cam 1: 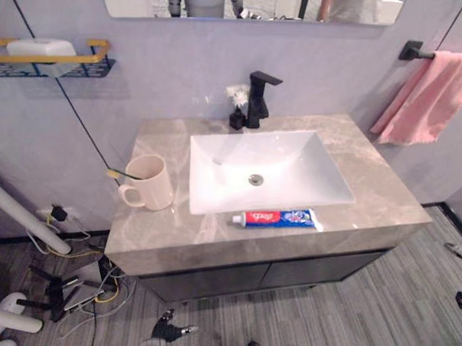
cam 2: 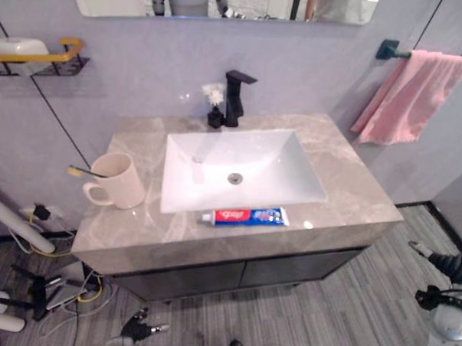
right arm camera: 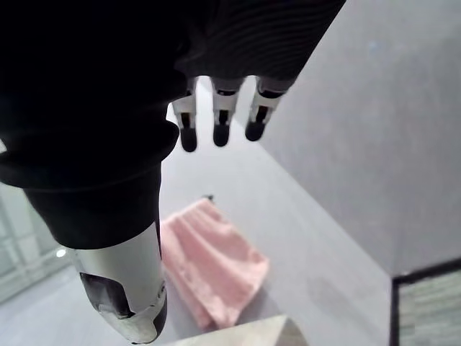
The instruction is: Organize washtable
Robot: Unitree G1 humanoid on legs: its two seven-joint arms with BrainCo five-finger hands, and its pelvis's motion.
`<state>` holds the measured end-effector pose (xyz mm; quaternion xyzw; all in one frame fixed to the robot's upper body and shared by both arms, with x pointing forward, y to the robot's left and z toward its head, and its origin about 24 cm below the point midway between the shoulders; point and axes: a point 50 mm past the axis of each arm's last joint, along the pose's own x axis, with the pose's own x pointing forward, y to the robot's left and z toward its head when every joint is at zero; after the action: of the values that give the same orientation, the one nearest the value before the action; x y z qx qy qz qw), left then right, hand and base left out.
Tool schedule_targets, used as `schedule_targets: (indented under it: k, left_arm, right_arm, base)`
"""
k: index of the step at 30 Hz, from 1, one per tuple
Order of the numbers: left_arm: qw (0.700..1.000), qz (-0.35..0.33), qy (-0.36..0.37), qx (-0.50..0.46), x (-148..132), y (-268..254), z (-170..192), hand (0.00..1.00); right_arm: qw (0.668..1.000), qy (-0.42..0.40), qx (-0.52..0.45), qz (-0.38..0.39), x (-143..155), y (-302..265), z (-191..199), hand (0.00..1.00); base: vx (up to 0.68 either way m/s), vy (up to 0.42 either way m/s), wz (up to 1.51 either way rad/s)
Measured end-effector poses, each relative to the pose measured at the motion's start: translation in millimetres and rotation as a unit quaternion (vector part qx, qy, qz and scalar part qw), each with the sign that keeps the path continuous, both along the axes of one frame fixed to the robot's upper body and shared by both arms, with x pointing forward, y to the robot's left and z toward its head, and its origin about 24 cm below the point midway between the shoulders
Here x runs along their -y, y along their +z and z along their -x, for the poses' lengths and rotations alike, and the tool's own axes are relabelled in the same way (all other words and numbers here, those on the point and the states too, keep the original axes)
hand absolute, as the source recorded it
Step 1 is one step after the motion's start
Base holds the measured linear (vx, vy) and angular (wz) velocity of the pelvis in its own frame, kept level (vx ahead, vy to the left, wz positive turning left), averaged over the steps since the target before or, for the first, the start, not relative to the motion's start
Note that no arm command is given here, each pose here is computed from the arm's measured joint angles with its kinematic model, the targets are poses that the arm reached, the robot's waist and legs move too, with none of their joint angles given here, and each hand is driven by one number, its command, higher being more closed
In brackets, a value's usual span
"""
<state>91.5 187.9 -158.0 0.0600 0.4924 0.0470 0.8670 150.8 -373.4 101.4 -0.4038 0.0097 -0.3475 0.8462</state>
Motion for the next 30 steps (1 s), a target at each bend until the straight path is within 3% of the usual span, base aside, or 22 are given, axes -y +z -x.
schedule_targets:
  k: [4,7,8,12,22,30]
  left_arm:
    - [1.0,0.004,-0.003,0.001,1,0,0,0.0]
    - [1.0,0.006,-0.007,0.004,1,0,-1,0.0]
    - [1.0,0.007,-0.009,0.006,2,1,-1,0.0]
    - [1.0,0.014,-0.015,0.013,3,1,-3,0.0]
    - [0.999,0.026,-0.043,0.02,10,2,-7,0.0]
    - [0.998,0.029,-0.046,0.019,12,1,-10,0.0]
  right_arm:
    - [0.994,0.096,-0.002,0.059,-21,22,-25,0.0]
    - [0.967,0.233,-0.01,0.101,-62,36,-49,0.0]
    - [0.946,0.303,-0.013,0.115,-85,41,-57,0.0]
    - [0.885,0.447,-0.032,0.126,-130,46,-63,0.0]
    - [0.796,0.589,-0.136,0.038,-176,5,-57,0.0]
    - [0.789,0.589,-0.172,0.033,-185,-14,-55,0.0]
  base:
    - [0.0,-0.005,0.03]
    - [0.02,-0.018,0.07]
    - [0.03,-0.017,0.08]
    - [0.04,-0.01,0.06]
    - [0.0,0.018,0.11]
    - [-0.04,-0.018,0.12]
